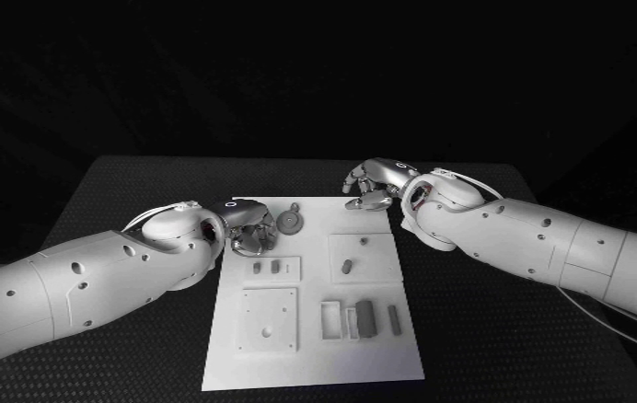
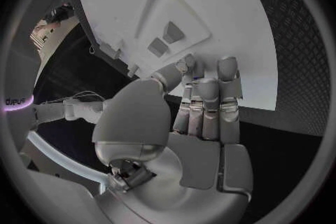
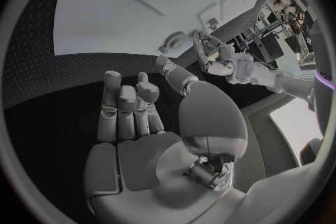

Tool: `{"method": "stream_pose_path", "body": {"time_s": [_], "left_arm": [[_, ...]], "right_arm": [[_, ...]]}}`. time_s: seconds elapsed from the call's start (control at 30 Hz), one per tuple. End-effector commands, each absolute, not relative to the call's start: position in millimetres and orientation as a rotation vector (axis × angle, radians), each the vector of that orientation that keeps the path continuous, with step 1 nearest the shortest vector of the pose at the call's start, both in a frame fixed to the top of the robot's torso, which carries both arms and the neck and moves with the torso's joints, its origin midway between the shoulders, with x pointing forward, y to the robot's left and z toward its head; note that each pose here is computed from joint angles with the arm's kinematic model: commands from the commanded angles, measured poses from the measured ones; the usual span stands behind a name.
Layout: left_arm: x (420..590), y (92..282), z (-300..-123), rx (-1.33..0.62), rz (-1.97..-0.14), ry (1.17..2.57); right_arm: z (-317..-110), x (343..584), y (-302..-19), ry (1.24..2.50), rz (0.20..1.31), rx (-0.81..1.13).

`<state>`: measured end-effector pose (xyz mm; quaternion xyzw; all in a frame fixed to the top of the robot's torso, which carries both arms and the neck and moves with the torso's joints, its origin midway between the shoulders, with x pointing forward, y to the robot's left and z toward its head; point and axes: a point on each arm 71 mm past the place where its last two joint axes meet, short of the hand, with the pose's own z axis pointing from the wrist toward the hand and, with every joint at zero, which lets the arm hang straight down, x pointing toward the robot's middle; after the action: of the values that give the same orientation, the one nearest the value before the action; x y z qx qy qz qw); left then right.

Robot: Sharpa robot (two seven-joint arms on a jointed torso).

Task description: Assemble the parts on the task board

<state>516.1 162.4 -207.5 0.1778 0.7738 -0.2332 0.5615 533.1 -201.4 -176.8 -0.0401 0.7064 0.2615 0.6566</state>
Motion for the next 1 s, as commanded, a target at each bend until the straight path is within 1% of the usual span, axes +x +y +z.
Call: {"method": "stream_pose_path", "body": {"time_s": [0.03,0.4,0.57,0.87,1.0], "left_arm": [[516.1,162.1,-206.8,0.412,-0.553,1.812],[517.0,166.5,-206.1,0.396,-0.539,1.804],[517.8,171.8,-205.0,0.383,-0.534,1.790],[520.4,196.3,-199.0,0.280,-0.552,1.755],[523.4,206.7,-189.8,0.208,-0.578,1.721]], "right_arm": [[-177,533,-201,1.602,0.597,-0.100],[-177,533,-201,1.601,0.596,-0.100],[-176,533,-203,1.596,0.599,-0.099],[-173,529,-206,1.568,0.646,-0.093],[-171,527,-210,1.546,0.685,-0.079]]}}
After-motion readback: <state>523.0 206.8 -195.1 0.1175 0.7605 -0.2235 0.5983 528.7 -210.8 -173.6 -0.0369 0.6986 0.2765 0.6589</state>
